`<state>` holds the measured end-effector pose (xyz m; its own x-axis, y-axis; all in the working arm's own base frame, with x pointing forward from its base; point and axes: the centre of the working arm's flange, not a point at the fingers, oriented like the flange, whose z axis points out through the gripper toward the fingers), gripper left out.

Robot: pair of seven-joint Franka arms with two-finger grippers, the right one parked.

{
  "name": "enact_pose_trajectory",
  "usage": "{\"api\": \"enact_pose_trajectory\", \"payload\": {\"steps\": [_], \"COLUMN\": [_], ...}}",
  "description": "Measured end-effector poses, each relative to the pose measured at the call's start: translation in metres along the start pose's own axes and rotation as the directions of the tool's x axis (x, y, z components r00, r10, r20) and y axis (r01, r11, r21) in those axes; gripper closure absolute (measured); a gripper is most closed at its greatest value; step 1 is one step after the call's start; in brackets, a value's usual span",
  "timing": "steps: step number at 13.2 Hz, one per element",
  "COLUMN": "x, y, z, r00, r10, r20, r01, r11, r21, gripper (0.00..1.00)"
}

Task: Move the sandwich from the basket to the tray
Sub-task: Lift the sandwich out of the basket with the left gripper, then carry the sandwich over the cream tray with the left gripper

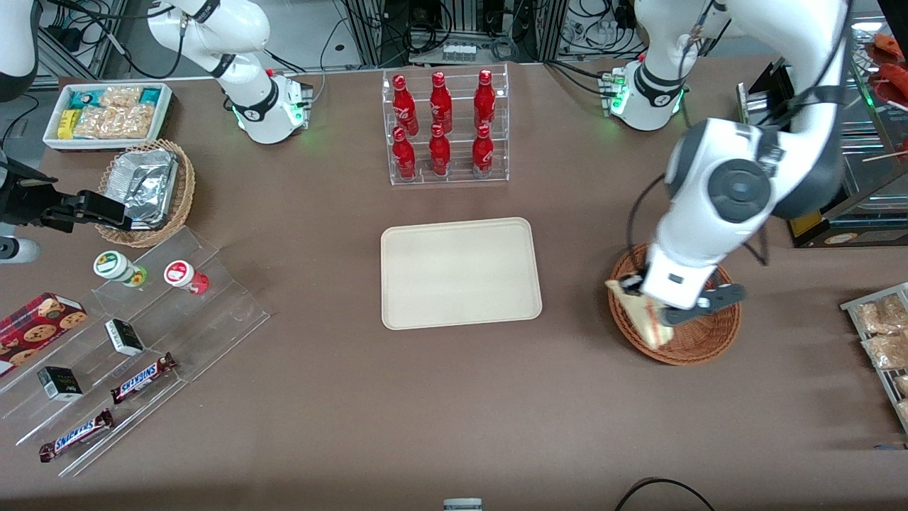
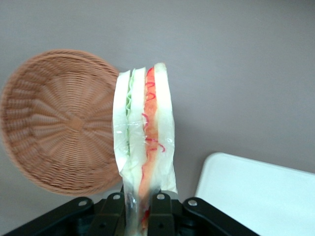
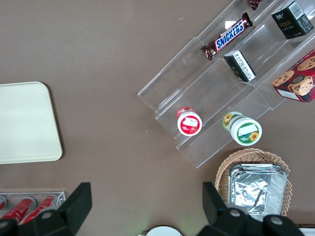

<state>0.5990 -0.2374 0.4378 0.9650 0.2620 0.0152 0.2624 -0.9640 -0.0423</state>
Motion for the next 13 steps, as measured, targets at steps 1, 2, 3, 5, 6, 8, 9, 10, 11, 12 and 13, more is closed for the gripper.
{"api": "enact_pose_trajectory", "payload": {"steps": [1,2,3,5,6,8,9,10,11,12,13], "x": [-0.013,-0.028,-0.042,-0.067,-0.079,-0.099,-0.107,-0.114,-0.118,-0.122,-0.126], "y": [0.023,0.045,0.064,0.096,0.112,0.138,0.151,0.162,0.171,0.178,0.184], "z": [0.006,0.014,0.022,0.033,0.039,0.058,0.071,0.085,0.095,0.105,0.115], "r00": [0.999,0.997,0.993,0.984,0.978,0.967,0.961,0.956,0.954,0.953,0.951], "r10": [0.041,0.082,0.116,0.174,0.203,0.249,0.268,0.285,0.294,0.297,0.302], "r20": [0.004,0.013,0.022,0.033,0.039,0.057,0.067,0.068,0.063,0.063,0.067], "r01": [-0.041,-0.082,-0.116,-0.175,-0.204,-0.251,-0.271,-0.288,-0.296,-0.298,-0.302], "r11": [0.999,0.997,0.993,0.984,0.979,0.967,0.962,0.957,0.955,0.955,0.953], "r21": [0.005,0.012,0.018,0.024,0.027,0.036,0.04,0.034,0.018,0.0,-0.011], "gripper": [0.85,0.85,0.85,0.85,0.85,0.85,0.85,0.85,0.85,0.85,0.85]}}
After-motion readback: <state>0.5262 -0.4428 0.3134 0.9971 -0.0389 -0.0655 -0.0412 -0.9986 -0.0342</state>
